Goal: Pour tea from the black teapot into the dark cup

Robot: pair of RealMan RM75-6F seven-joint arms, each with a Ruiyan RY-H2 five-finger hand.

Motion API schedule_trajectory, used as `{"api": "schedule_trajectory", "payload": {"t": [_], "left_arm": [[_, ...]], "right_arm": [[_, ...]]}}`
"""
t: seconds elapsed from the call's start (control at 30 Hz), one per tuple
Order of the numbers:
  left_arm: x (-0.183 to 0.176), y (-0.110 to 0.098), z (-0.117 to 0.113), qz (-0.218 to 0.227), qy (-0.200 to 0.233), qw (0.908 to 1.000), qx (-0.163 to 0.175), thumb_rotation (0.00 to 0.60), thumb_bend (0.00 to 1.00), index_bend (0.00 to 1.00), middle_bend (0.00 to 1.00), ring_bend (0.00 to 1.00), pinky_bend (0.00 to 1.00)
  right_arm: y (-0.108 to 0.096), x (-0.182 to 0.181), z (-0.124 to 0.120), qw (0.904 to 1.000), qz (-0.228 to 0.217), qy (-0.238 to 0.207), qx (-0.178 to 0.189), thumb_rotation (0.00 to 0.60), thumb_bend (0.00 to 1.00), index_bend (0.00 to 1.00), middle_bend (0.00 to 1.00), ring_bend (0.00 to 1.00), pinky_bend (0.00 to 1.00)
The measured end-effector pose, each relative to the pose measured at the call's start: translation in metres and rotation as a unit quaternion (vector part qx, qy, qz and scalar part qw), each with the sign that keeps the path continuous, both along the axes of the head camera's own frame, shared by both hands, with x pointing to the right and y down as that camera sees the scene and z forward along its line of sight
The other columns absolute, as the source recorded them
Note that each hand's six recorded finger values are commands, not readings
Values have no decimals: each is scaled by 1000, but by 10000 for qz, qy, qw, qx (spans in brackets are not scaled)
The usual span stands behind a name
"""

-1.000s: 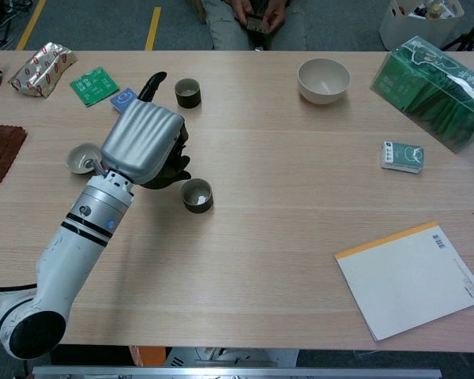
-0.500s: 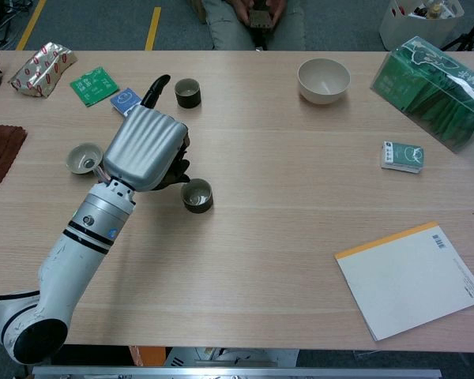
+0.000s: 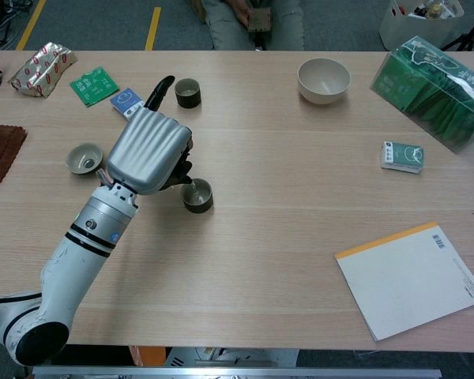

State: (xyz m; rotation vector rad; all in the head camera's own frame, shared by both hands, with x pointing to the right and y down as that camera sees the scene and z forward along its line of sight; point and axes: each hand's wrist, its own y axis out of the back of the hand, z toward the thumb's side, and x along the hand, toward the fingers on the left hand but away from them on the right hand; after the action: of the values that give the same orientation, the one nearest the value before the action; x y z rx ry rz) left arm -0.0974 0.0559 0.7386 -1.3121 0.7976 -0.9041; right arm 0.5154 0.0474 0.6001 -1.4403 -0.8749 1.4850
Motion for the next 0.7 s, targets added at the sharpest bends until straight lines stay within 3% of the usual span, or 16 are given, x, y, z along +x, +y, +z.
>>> {"api": "schedule_trajectory", "payload": {"t": [0.7], "left_arm": [[-2,-2,-3,35,-56,9999,100,600,246,953,1000,843,2]], "right_arm": [[-1,0,-1,10000,14,-12,30,600,232,96,127,0,51]]}}
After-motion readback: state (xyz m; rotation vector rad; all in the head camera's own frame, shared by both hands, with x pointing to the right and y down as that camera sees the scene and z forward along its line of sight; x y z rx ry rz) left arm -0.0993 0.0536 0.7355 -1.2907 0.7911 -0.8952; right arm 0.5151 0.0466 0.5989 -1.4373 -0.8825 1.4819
